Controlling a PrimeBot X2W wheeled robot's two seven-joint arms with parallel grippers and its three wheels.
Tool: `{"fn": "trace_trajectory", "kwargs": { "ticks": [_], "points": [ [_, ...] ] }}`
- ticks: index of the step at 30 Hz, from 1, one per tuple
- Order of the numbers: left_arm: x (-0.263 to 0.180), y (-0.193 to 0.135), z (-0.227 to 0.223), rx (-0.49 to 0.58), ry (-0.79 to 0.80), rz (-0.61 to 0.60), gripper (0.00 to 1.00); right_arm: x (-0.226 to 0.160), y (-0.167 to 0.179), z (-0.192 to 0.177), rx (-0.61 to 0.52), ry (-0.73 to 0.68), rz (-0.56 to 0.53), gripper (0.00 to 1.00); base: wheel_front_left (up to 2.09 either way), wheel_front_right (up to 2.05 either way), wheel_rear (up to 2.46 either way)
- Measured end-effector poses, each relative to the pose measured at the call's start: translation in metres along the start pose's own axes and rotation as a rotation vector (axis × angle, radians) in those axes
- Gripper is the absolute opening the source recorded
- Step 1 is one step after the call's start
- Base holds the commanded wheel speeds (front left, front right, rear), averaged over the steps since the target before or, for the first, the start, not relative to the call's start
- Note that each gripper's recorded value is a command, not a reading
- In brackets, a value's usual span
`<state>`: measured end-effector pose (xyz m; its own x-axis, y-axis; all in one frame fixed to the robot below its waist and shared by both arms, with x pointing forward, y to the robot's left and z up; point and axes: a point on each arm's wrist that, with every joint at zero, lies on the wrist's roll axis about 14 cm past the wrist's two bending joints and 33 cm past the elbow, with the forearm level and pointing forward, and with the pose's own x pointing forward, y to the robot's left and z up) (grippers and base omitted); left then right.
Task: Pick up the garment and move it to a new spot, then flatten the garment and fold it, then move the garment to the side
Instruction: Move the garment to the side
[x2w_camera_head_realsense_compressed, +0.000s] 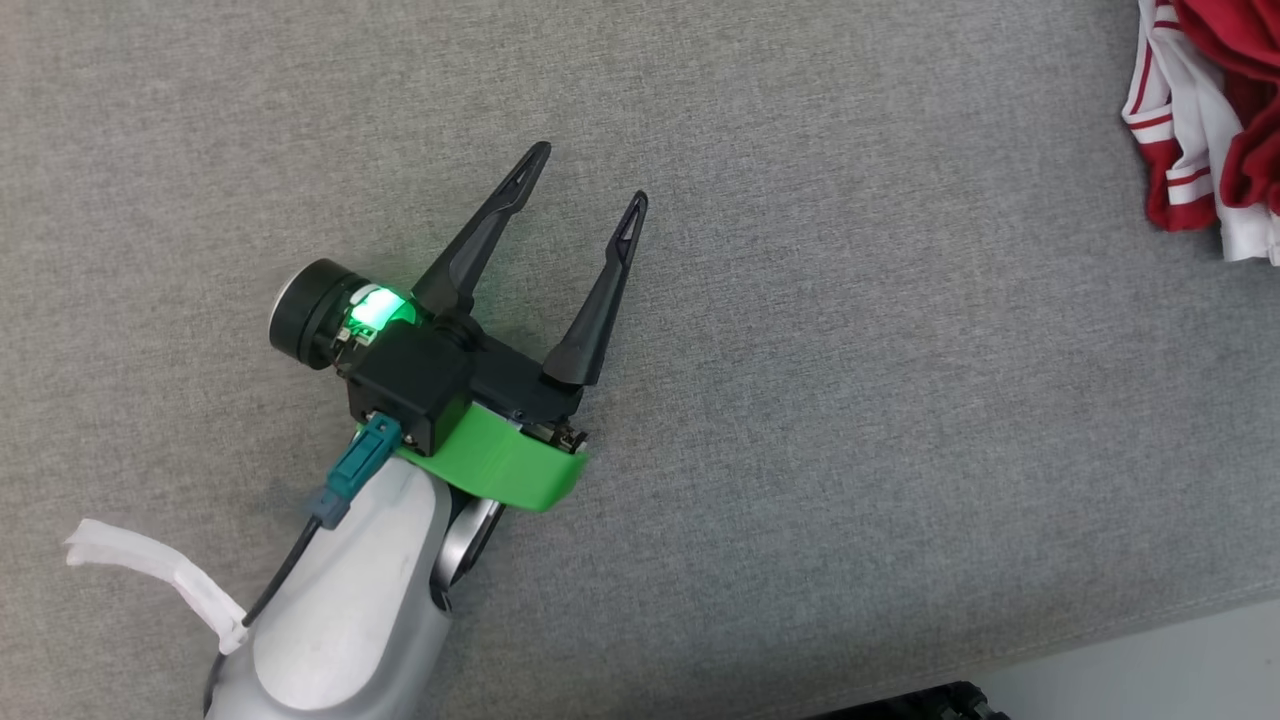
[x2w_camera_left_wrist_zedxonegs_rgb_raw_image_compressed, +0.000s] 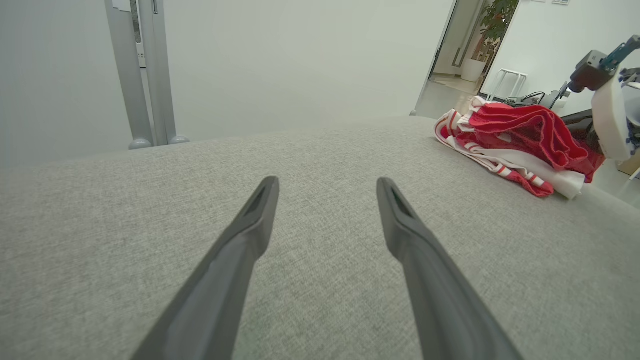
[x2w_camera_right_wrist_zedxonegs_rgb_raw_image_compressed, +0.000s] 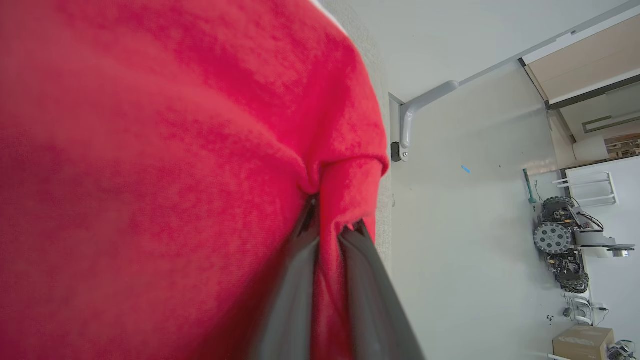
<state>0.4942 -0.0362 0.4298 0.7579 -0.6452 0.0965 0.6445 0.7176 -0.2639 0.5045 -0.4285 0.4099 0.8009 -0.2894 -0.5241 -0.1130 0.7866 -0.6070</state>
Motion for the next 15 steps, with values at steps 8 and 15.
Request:
{"fn": "trace_trajectory", "kwargs": {
  "ticks": [8, 15],
  "points": [
    [-0.003, 0.004, 0.009, 0.015, -0.011, 0.018, 1.0, 0.001, 0.0, 0.005, 0.031, -0.022, -0.014, 1.0, 0.0, 0.0, 0.0],
    [-0.009, -0.004, 0.028, 0.016, -0.033, 0.037, 1.0, -0.015, -0.019, 0.033, -0.003, -0.12, -0.059, 1.0, 0.0, 0.0, 0.0]
  ]
}}
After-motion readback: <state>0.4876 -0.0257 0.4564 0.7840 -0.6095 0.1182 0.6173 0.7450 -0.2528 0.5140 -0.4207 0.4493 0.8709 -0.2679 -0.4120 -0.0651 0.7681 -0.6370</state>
